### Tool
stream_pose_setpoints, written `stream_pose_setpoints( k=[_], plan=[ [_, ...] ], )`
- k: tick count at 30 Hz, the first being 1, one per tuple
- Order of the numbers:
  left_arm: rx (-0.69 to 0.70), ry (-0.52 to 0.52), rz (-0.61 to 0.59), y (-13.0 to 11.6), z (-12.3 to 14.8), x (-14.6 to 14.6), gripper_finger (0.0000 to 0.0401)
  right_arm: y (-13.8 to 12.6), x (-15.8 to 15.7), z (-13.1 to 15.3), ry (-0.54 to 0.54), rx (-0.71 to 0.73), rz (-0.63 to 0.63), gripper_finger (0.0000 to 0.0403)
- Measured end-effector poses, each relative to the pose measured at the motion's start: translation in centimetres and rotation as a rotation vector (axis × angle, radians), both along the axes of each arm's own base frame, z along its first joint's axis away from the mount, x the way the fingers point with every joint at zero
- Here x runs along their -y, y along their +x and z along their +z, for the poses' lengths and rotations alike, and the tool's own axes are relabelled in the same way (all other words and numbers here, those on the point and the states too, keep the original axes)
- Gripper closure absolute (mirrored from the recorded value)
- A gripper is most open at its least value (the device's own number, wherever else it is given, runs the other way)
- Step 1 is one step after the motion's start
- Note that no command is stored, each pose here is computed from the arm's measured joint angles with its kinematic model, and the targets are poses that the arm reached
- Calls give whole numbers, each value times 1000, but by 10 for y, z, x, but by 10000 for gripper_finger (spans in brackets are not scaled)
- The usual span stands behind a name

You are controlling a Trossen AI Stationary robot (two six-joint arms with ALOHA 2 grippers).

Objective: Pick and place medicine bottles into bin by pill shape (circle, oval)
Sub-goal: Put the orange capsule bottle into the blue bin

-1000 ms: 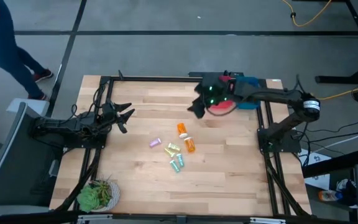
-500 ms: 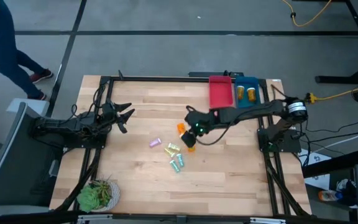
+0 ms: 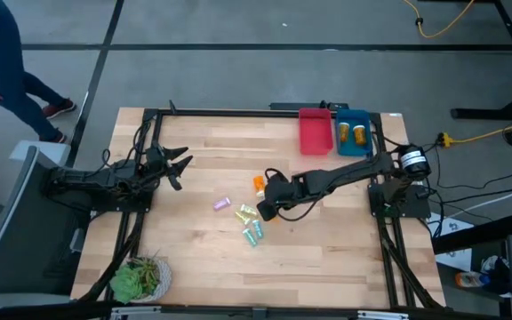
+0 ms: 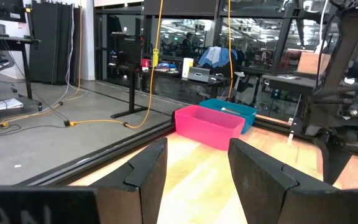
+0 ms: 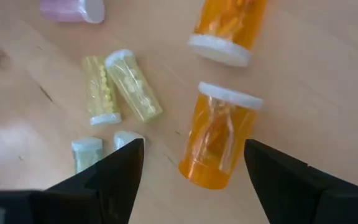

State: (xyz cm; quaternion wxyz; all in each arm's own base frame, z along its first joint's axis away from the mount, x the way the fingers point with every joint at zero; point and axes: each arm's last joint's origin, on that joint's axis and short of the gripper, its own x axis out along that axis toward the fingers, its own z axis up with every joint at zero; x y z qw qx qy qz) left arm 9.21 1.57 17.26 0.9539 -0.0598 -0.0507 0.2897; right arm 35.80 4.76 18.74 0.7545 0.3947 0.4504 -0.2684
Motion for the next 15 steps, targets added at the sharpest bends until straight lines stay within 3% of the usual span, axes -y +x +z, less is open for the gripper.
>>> stream_pose_setpoints(
  k=[9,15],
  plan=[
    [0,0,0,0,0,0,235,3,0,-31,-1,-113,-47,124],
    [0,0,0,0,0,0,235,4,4,-41,-78,-137,-80,124]
  ],
)
